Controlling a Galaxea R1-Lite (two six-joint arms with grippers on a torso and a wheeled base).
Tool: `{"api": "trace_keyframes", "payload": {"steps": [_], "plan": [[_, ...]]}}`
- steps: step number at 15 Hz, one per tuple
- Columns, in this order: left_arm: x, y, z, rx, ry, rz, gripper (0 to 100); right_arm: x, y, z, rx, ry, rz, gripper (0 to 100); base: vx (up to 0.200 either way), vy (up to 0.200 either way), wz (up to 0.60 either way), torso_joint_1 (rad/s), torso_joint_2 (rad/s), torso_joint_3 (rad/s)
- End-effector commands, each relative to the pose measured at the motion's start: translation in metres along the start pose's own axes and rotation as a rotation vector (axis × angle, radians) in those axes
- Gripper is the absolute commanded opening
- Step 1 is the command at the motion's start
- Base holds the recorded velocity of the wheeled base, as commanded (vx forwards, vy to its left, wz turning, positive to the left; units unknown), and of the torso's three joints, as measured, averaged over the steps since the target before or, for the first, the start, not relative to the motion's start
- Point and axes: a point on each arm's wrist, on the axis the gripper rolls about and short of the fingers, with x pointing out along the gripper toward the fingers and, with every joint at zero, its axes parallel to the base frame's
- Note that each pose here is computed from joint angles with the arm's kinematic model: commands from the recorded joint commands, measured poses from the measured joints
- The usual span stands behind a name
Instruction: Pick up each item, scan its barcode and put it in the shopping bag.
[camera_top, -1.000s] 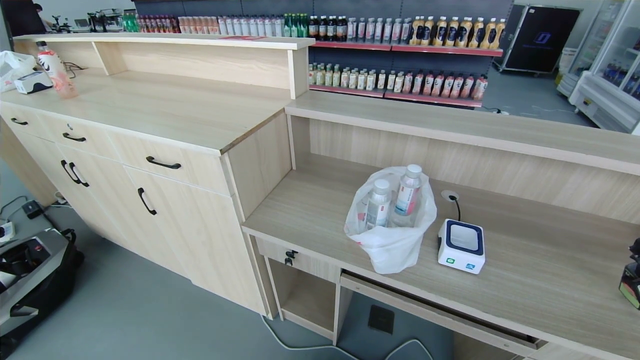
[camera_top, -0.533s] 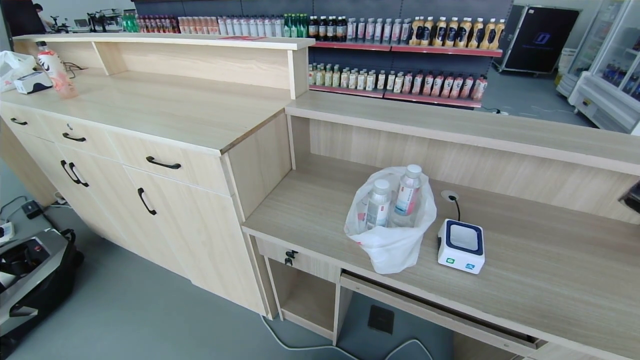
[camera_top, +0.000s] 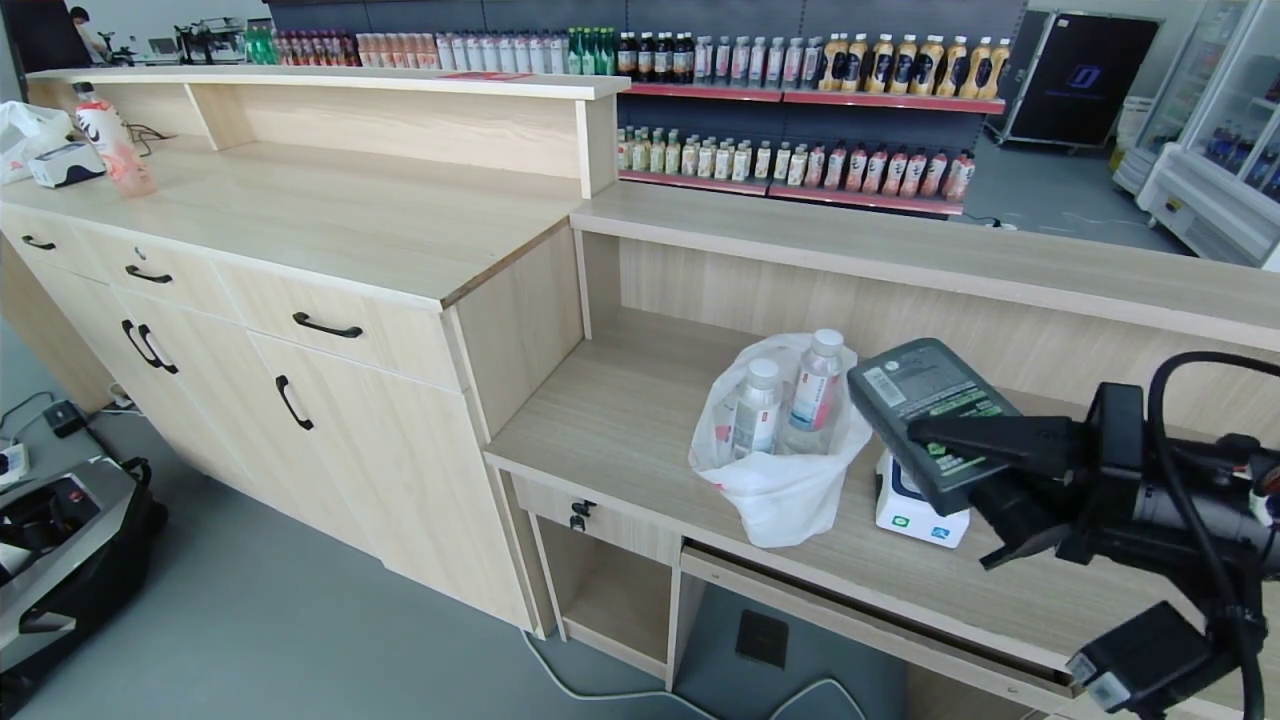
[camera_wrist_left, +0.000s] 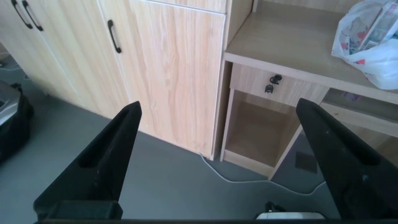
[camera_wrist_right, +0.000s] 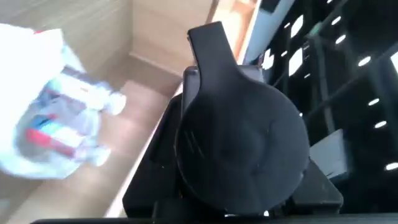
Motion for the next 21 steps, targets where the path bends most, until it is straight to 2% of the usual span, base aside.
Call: {"api": "trace_keyframes", "payload": {"steps": [1, 5, 9, 11, 15, 17, 21], "plan": [[0.0, 0.0, 0.0, -0.001, -0.001, 0.0, 100, 0.041, -0.019, 0.034, -0.226, -0.158, -0.199, 0, 0.0, 0.0, 0.0, 0.0, 0.0, 0.0], [0.0, 0.0, 0.0, -0.001, -0.001, 0.0, 100, 0.051, -0.038, 0.061, -0.39, -0.21, -0.373, 0, 0.0, 0.0, 0.0, 0.0, 0.0, 0.0], [0.0, 0.0, 0.0, 0.0, -0.001, 0.0, 100, 0.031, -0.052, 0.064, -0.461, -0.216, -0.469, 0, 0.0, 0.0, 0.0, 0.0, 0.0, 0.0], [0.0, 0.0, 0.0, 0.0, -0.001, 0.0, 100, 0.015, -0.055, 0.058, -0.46, -0.189, -0.457, 0, 0.0, 0.0, 0.0, 0.0, 0.0, 0.0], [0.0, 0.0, 0.0, -0.001, -0.001, 0.0, 100, -0.031, -0.049, 0.052, -0.431, -0.166, -0.324, 0, 0.0, 0.0, 0.0, 0.0, 0.0, 0.0], [0.0, 0.0, 0.0, 0.0, -0.001, 0.0, 100, -0.031, -0.049, 0.053, -0.446, -0.205, -0.357, 0, 0.0, 0.0, 0.0, 0.0, 0.0, 0.0], [0.0, 0.0, 0.0, -0.001, -0.001, 0.0, 100, -0.031, -0.049, 0.055, -0.441, -0.213, -0.356, 0, 0.0, 0.0, 0.0, 0.0, 0.0, 0.0]]}}
